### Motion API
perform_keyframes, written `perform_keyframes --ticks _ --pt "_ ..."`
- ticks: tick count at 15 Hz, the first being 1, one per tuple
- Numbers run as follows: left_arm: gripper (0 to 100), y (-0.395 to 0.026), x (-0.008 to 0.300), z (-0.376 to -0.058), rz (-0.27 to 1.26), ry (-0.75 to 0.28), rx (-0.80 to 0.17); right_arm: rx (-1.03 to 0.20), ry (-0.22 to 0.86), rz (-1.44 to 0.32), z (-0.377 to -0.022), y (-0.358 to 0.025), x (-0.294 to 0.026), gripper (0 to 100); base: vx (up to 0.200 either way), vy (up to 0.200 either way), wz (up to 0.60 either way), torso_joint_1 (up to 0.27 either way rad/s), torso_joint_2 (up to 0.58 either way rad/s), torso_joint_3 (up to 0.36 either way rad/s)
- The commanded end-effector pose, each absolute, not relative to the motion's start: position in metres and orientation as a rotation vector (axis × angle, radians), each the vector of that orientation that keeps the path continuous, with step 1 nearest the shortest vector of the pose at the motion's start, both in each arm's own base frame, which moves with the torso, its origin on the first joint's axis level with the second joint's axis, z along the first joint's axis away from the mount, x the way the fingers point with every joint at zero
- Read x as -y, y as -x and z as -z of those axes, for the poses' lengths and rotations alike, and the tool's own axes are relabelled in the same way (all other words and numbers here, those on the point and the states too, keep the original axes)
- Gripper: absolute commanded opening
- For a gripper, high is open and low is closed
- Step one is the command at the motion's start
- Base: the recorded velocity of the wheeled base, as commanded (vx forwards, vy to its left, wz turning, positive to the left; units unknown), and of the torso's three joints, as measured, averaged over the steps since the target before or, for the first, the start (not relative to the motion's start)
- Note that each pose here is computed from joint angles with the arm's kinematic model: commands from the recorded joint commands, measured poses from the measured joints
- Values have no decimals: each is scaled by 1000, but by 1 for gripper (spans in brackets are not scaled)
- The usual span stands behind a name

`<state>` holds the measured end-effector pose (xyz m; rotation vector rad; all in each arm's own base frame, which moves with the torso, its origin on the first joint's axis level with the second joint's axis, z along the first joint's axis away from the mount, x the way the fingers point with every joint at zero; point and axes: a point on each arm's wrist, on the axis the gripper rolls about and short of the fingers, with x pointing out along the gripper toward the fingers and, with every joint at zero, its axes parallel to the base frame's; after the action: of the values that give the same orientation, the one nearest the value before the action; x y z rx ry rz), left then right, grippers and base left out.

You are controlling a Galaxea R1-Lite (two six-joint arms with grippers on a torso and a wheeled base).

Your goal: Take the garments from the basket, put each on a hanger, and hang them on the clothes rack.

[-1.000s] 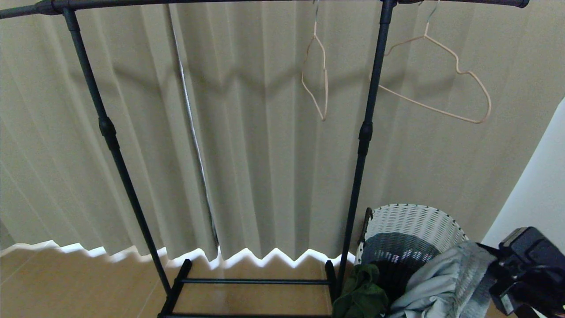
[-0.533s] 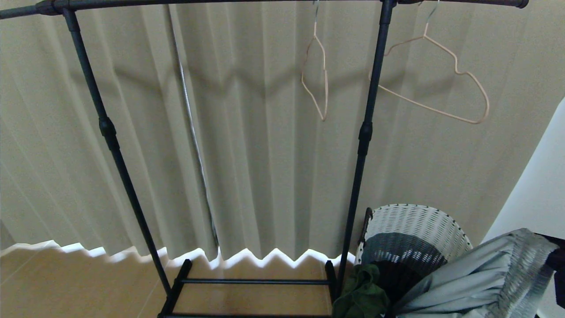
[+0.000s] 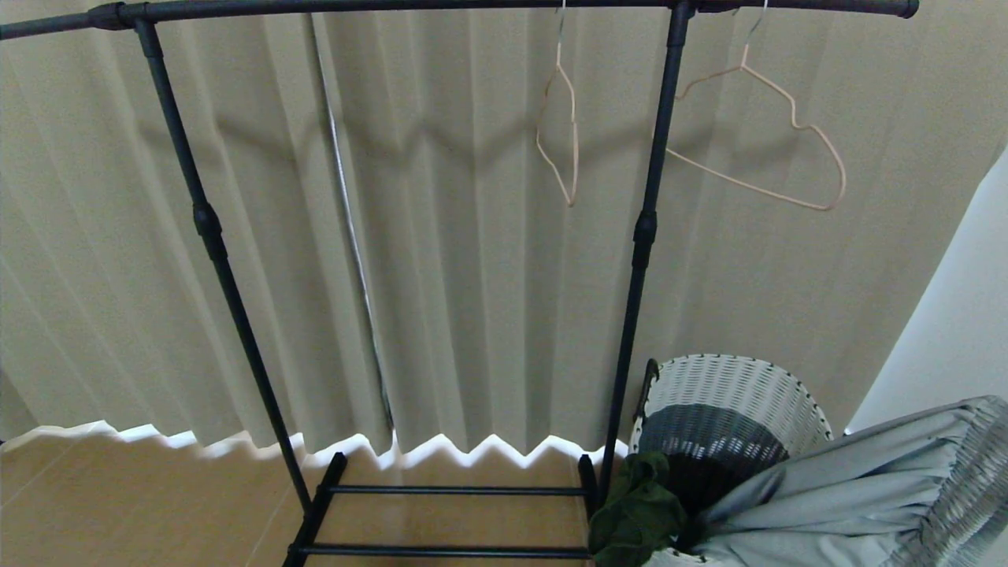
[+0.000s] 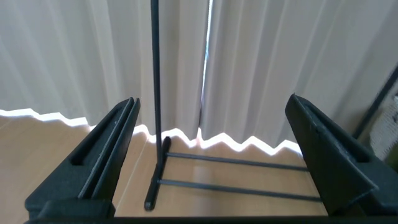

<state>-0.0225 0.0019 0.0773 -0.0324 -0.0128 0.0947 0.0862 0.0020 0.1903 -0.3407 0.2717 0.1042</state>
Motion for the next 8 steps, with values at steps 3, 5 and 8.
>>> perform_keyframes --ticks 3,5,8 --pt "100 22 -2 -77 -90 33 12 -282 341 -112 -186 -85 -2 0 -200 0 0 1 4 4" --pt "100 22 -2 -77 -90 34 12 -291 340 -118 -184 -85 -3 0 0 0 0 0 0 0" --pt "100 22 -2 -78 -90 33 14 -293 342 -123 -183 -85 -3 0 0 0 0 0 0 0"
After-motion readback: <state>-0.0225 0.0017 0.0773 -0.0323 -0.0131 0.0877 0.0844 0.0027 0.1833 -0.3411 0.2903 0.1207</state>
